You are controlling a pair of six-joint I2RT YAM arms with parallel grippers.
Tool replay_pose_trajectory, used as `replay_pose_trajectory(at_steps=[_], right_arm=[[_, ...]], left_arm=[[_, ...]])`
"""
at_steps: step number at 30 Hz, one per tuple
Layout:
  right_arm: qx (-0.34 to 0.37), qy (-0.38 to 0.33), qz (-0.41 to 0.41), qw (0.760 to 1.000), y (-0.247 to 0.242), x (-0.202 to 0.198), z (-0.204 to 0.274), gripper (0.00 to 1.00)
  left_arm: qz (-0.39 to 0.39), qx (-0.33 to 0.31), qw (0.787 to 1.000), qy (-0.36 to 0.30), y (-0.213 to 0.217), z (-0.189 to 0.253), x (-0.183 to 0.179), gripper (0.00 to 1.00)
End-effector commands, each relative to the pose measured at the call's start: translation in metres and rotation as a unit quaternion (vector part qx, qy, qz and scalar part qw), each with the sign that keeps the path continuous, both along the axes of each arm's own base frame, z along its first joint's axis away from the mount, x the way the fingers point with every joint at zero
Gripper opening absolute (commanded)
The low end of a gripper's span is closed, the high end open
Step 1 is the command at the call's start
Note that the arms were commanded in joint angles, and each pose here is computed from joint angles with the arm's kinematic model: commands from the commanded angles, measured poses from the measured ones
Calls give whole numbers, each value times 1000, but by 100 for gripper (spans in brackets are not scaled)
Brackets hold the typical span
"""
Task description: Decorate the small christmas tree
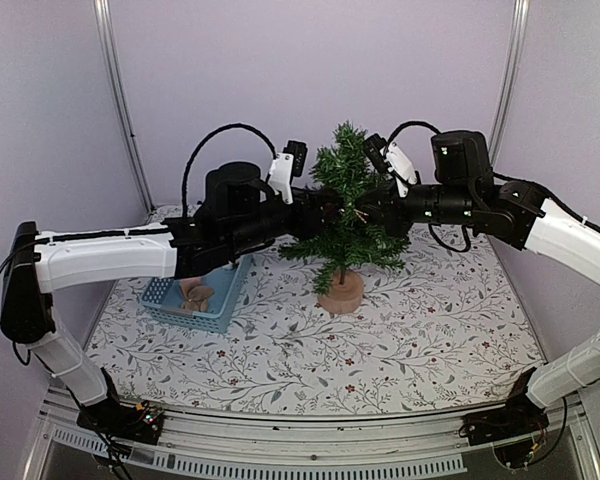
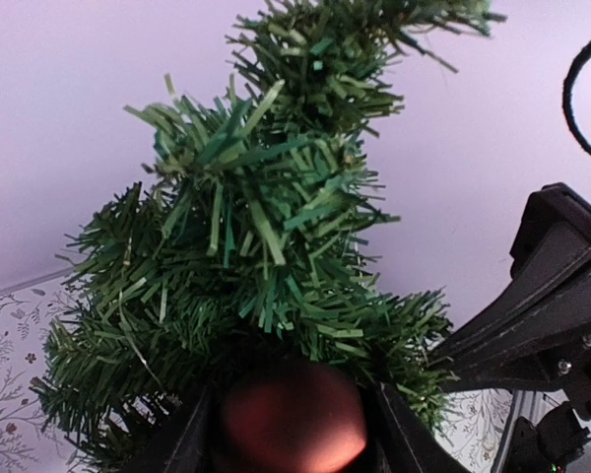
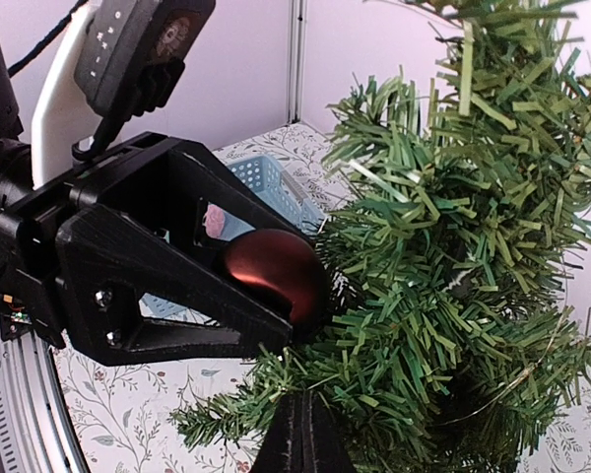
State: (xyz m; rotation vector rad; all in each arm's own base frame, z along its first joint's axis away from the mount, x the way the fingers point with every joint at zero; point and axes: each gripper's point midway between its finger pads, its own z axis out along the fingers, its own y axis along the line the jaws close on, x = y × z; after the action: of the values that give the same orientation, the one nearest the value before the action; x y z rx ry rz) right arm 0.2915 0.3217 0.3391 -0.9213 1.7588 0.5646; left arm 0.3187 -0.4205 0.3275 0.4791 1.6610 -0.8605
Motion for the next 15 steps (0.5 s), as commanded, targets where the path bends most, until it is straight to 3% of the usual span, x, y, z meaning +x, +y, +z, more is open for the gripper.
replay_pose_trajectory(at_steps=[1,10,15], right_arm=[[5,-1,-8,1000,-2,4,8,2],[-23,11,-41,999,-8,15,-13,0],[-19,14,-40,999,-6,15,-11,0]], left_arm=[[4,6,1000,7,-2,-3,6,0],[-26,-40,997,-52,4,37,-13,0],[-11,-28,999,-43,6,29,-8,0]])
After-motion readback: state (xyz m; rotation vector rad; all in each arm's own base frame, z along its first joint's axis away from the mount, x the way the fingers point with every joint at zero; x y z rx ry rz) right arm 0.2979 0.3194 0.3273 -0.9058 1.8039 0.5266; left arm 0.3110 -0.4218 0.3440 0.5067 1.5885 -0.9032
